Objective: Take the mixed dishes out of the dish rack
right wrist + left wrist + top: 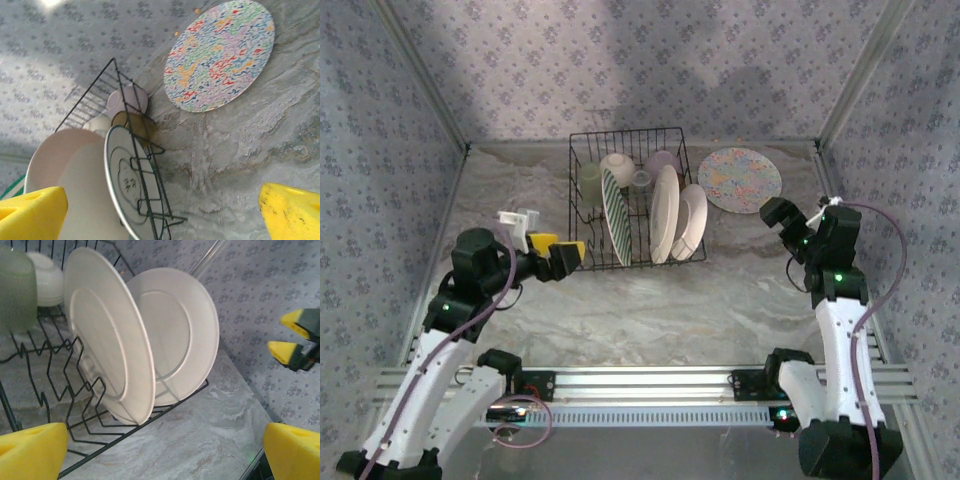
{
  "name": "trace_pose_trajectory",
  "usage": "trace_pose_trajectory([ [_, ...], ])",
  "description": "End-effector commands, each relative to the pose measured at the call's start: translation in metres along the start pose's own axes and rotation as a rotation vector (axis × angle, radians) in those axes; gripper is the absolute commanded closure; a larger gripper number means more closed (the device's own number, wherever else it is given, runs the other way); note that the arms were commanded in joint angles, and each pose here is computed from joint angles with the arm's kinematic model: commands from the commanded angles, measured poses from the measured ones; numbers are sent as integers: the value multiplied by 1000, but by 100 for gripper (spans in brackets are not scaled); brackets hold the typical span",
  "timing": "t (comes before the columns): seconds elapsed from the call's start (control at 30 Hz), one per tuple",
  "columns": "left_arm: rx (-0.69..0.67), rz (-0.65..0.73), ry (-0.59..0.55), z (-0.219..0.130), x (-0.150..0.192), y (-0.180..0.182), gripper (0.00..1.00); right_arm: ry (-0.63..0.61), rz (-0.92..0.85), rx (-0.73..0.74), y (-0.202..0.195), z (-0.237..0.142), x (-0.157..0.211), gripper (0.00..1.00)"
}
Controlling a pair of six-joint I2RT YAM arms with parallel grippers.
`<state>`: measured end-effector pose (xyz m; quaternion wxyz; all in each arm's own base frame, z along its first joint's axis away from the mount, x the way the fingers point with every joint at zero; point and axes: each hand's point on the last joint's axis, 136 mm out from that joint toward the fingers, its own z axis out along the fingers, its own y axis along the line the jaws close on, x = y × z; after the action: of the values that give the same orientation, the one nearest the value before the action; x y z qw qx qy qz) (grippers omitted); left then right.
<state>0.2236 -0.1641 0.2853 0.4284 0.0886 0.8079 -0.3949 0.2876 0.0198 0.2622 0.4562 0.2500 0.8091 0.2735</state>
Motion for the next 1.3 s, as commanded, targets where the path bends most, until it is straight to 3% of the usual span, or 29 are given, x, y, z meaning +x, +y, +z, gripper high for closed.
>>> trace_pose_trajectory([
  [0.0,-57,-39,7,-2,-8,1,1,38,-107,-42,16,-19,14,0],
  [0.17,-155,-37,44,5,-15,3,5,81,-207,-135,36,-29,32,0],
  [0.53,-465,115,187,47,-30,-1,13,63,-275,-289,65,-40,43,0],
  [0.77,-663,207,194,66,-50,10,18,46,-283,-345,72,-46,47,0],
  [1.27,-766,224,211,113,-61,27,37,53,-280,-371,69,-48,57,0],
])
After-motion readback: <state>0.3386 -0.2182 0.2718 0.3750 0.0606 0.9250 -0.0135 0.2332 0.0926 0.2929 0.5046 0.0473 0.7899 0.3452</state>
